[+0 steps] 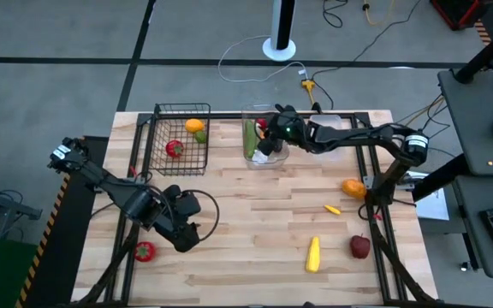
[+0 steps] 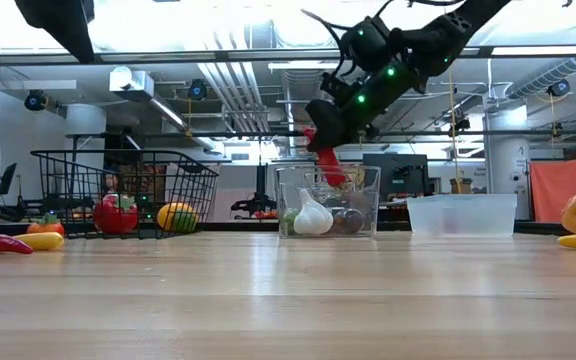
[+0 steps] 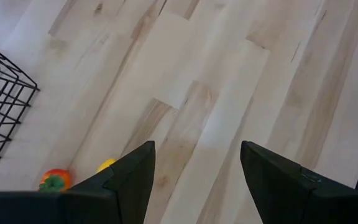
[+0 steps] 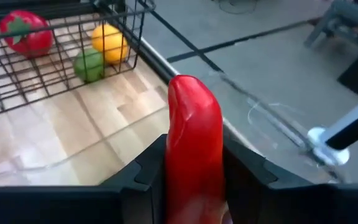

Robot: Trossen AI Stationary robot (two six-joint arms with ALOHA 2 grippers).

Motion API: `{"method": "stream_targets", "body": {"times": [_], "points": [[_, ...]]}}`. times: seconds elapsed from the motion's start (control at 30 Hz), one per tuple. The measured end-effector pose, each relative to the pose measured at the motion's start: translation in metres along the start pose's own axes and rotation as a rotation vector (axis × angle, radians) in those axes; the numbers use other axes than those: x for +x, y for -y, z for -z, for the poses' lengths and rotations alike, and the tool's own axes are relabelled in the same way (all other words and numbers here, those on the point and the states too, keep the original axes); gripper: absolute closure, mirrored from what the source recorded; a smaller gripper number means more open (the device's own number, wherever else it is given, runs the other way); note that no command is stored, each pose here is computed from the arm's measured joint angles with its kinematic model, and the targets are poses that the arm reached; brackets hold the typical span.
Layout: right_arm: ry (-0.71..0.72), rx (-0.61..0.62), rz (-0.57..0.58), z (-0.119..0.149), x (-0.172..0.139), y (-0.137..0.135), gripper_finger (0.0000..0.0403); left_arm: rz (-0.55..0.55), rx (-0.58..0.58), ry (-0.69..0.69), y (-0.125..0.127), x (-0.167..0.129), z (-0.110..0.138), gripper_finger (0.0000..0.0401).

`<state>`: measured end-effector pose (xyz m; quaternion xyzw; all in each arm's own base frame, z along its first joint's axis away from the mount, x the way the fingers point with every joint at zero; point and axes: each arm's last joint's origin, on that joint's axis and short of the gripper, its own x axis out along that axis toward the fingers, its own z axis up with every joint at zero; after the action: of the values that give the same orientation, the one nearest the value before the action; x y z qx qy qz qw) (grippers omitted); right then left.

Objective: Sort produce into baskets
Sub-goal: Put the red chili pepper into the left transparent bin, then put the red tomato into the black wire basket

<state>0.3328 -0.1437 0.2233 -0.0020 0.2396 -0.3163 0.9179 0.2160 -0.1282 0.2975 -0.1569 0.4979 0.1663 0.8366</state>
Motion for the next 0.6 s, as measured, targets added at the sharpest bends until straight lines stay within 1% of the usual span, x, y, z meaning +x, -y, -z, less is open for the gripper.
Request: {"method": "stream_targets", "body": {"times": [0.23,0.3,0.47,0.6], "points": [[-0.038,0.059,-0.014,0.012,0.002,-0.002,0.0268,-0.002,-0.021,0.004,0.000,0.000,0.000,0.0182],[-0.053,0.075,-0.036,0.015,0.003,-0.003,0.0263,-0.002,-0.029,0.004,0.000,0.000,0.000,0.0182],[-0.051,0.128,-0.049,0.015,0.003,-0.003,0.0252,-0.004,-0.041,0.005,0.000,0.001,0.000,0.0182],[-0.051,0.129,-0.048,0.015,0.003,-0.003,0.0242,-0.004,-0.044,0.005,0.000,0.001,0.000,0.0182]]}}
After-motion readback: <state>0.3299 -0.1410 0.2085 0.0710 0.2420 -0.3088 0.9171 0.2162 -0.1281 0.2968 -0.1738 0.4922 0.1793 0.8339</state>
